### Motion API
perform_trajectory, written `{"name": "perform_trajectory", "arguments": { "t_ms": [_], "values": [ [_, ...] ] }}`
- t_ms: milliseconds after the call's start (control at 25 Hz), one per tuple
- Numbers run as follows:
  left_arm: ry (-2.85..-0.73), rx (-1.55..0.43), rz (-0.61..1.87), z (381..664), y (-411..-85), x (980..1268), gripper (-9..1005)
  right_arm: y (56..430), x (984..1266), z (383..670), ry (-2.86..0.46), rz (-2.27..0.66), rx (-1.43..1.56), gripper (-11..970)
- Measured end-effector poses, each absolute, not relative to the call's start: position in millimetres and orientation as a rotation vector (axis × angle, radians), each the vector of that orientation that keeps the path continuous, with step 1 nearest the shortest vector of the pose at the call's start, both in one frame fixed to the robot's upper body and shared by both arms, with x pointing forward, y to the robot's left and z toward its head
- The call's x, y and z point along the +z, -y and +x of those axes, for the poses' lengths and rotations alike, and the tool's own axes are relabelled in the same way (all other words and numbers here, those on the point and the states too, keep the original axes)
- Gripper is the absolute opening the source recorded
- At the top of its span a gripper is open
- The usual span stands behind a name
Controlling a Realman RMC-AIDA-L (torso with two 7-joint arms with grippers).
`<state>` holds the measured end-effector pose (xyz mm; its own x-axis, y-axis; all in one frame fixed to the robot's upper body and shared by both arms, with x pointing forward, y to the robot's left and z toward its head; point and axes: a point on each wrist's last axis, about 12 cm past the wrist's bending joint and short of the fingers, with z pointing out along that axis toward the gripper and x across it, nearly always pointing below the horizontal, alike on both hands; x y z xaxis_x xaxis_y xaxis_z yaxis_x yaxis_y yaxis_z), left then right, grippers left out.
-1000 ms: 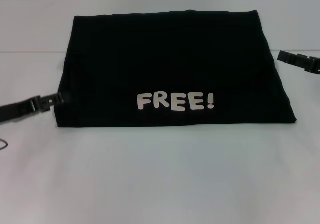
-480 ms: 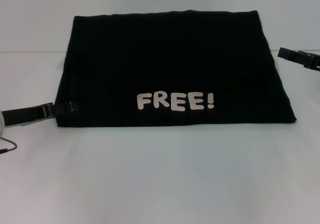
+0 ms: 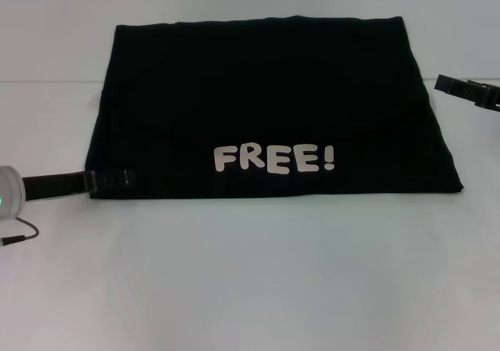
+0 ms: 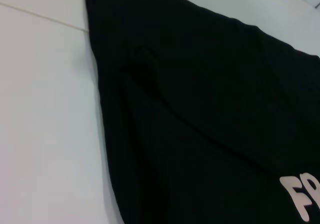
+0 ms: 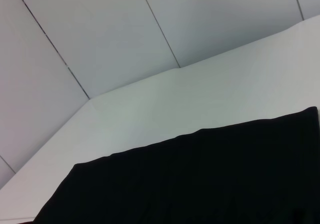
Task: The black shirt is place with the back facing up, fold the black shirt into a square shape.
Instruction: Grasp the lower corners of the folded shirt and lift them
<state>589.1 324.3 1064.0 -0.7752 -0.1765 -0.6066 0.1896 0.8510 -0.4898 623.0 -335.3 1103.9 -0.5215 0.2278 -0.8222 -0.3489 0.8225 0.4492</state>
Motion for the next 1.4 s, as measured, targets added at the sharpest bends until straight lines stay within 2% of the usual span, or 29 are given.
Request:
{"name": "perform_trajectory", "arguments": {
  "t_ms": [320,720,1200,1280,1400],
  "values": [
    [-2.361,-0.711,0.042,587.0,-323.8,1063.7,909,334.9,1102.8,623.5,-2.0,-0.086,0.713,805],
    [-2.386,-0.656,0.089,587.1,-325.4,1061.5,793,335.0,1103.0,623.7,-1.999,-0.084,0.713,806],
    [-2.39,-0.623,0.094,588.5,-328.4,1062.2,350,335.6,1103.5,623.5,-1.997,-0.085,0.714,805],
    [-2.389,-0.616,0.093,589.2,-328.8,1062.4,115,336.3,1103.1,623.1,-1.998,-0.083,0.712,805],
    [-2.39,-0.606,0.093,589.9,-329.3,1062.4,45,338.1,1103.1,622.9,-2.001,-0.082,0.706,805]
  ]
}}
